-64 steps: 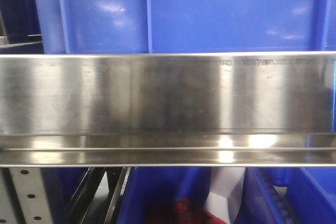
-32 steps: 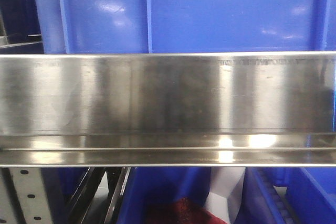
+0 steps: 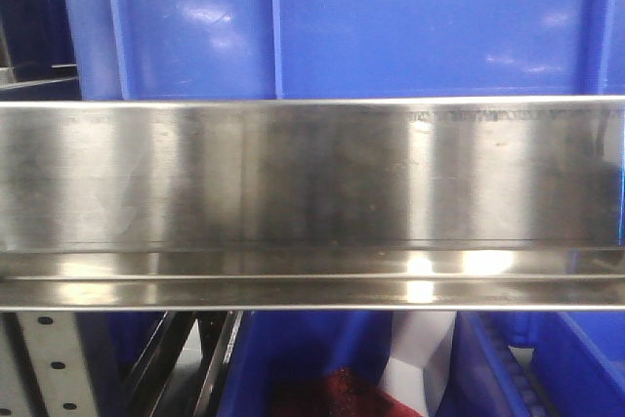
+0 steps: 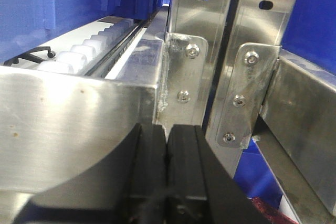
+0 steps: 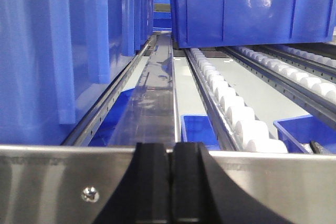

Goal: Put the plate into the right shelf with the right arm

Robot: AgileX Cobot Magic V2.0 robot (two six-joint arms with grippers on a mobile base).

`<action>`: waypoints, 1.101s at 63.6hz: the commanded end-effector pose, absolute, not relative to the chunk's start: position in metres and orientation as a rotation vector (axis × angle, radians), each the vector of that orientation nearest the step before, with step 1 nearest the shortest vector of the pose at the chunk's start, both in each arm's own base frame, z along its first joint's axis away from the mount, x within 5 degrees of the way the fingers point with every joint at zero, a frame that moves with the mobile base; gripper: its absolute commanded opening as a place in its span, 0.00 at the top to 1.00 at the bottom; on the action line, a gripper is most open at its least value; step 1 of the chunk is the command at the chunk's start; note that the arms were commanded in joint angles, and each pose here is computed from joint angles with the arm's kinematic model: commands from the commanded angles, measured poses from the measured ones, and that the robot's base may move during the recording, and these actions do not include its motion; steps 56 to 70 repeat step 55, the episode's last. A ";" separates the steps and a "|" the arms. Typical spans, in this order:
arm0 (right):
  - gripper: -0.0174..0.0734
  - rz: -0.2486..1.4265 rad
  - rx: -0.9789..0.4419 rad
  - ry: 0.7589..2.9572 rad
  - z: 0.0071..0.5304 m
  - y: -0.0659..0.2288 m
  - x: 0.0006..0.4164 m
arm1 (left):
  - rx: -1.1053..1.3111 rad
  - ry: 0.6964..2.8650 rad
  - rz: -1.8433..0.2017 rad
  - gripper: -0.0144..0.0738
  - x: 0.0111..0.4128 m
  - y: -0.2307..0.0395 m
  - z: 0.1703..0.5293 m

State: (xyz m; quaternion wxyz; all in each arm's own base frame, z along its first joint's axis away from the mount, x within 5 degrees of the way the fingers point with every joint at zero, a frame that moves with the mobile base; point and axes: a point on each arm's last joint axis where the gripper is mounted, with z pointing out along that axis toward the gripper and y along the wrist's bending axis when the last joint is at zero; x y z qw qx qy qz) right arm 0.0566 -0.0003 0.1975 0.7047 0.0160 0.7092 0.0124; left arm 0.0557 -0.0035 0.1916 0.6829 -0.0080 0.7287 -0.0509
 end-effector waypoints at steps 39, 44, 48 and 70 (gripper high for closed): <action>0.74 0.011 0.013 1.476 0.208 0.000 0.055 | -0.017 1.561 -0.130 0.89 0.057 -0.004 0.195; 0.74 0.011 0.013 1.476 0.208 0.000 0.055 | -0.017 1.561 -0.130 0.89 0.057 -0.004 0.195; 0.74 0.011 0.013 1.476 0.208 0.000 0.055 | -0.017 1.561 -0.130 0.89 0.057 -0.004 0.195; 0.74 0.011 0.013 1.476 0.208 0.000 0.055 | -0.017 1.561 -0.130 0.89 0.057 -0.004 0.195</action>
